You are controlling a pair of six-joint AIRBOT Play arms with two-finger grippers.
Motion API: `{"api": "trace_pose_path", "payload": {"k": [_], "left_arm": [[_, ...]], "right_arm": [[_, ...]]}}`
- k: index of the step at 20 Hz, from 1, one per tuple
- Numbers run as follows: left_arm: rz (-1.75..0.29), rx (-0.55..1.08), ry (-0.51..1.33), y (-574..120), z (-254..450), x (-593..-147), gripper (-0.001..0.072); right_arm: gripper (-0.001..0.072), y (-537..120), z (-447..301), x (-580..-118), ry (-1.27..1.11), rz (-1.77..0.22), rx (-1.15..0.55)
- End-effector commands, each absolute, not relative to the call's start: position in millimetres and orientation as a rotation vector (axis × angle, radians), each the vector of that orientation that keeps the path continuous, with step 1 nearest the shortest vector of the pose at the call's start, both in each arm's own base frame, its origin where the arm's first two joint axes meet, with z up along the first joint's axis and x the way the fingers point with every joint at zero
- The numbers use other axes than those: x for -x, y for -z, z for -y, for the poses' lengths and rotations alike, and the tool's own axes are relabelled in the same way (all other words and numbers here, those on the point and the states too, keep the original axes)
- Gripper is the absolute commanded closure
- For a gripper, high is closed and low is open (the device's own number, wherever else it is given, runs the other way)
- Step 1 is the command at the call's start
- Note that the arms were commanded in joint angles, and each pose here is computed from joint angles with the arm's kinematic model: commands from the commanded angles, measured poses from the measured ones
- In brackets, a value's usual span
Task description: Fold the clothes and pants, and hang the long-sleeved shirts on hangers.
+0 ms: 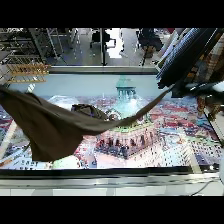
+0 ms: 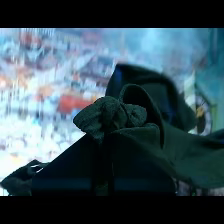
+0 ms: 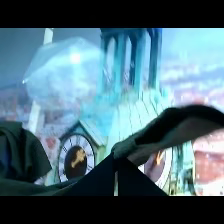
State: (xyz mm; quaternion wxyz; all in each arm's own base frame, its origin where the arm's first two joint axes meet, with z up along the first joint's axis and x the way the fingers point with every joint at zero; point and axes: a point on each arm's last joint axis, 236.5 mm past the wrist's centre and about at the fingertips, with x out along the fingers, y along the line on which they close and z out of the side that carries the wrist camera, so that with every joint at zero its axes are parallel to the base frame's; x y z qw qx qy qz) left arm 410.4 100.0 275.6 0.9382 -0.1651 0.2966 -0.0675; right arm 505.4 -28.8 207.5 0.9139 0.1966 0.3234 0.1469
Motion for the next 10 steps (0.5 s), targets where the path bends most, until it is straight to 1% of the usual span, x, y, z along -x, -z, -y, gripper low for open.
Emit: {"api": "trace_pose_path", "payload": {"k": [1, 2, 4, 6, 8, 10], "left_arm": [[-0.234, 0.239, 0.089, -428.1, -89.4, -359.0, 0.0695], [-0.126, 0.17, 0.03, -468.9, -88.9, -334.8, 0.0695], [0.062, 0.037, -0.098, -535.8, -80.7, -282.5, 0.0695], [0.23, -0.135, -0.242, -586.2, -62.4, -230.4, 0.0695], [0.376, -0.244, -0.349, -622.2, -39.1, -187.2, 0.0695], [0.518, -0.312, -0.404, -651.9, -16.9, -152.6, 0.0696]], "right_arm": [[0.0695, -391.3, 21.9, -405.7, -0.217, -0.303, -0.191], [0.0695, -434.2, 22.5, -368.0, -0.157, -0.199, -0.119], [0.0695, -497.6, 19.6, -295.7, -0.04, -0.02, 0.012], [0.0695, -539.8, 13.7, -232.7, 0.069, 0.126, 0.115], [0.0695, -565.2, 10.5, -185.7, 0.159, 0.234, 0.182], [0.0695, -574.9, 13.3, -159.2, 0.23, 0.279, 0.229]]}}
